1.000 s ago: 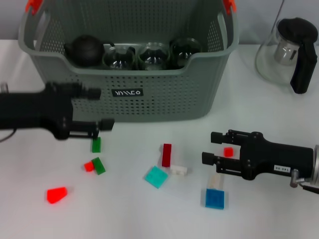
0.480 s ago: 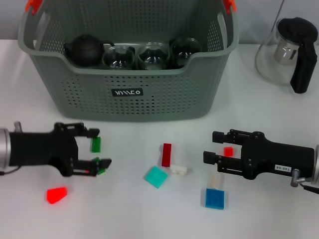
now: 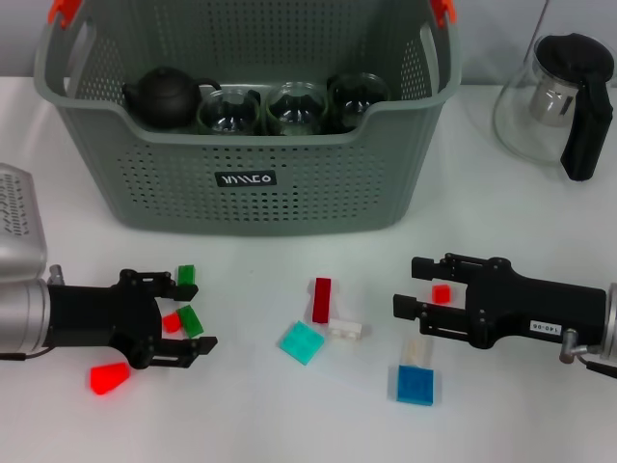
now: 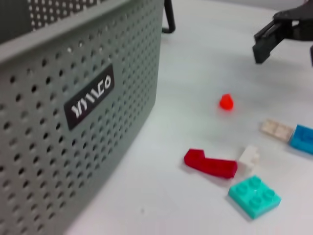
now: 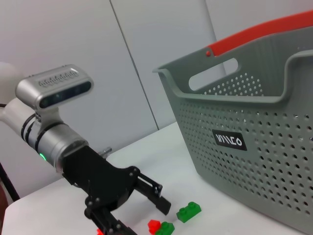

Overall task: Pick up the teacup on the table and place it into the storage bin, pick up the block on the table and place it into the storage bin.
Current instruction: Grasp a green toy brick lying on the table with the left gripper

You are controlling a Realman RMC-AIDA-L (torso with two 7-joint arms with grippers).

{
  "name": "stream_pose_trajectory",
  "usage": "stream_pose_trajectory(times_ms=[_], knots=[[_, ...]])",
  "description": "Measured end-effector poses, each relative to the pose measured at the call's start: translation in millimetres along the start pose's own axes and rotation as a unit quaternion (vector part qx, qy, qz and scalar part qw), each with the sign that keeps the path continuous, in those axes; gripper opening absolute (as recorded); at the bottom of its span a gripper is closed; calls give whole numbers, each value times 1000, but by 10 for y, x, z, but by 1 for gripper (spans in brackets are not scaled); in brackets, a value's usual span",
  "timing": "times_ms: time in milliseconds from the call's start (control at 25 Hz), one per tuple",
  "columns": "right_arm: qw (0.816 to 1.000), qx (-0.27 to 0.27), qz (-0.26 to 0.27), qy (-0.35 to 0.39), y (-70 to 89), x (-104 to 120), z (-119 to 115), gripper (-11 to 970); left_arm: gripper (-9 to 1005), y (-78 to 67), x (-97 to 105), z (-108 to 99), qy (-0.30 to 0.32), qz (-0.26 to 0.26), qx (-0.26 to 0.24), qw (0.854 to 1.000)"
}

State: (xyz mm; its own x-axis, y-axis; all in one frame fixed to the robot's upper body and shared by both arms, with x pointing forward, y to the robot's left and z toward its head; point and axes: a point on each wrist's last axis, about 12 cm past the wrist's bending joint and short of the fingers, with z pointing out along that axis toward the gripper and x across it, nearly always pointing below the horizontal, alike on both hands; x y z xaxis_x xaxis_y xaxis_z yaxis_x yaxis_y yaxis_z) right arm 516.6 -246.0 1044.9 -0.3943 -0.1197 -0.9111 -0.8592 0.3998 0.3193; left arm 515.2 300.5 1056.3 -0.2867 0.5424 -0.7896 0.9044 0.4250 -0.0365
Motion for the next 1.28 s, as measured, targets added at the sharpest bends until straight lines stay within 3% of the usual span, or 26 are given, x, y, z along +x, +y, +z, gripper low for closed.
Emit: stream_pose_trajectory(times_ms=[480, 1160, 1280], knots=[[1000, -2, 4, 1, 10, 20, -1, 712, 715, 51, 56, 45, 20, -3, -30, 999], [1000, -3, 4, 0, 9, 18, -11, 712, 690, 51, 102, 84, 39, -2, -33, 999], [1000, -2, 5, 0, 9, 19, -10, 712, 634, 56, 96, 84, 38, -3, -34, 999]])
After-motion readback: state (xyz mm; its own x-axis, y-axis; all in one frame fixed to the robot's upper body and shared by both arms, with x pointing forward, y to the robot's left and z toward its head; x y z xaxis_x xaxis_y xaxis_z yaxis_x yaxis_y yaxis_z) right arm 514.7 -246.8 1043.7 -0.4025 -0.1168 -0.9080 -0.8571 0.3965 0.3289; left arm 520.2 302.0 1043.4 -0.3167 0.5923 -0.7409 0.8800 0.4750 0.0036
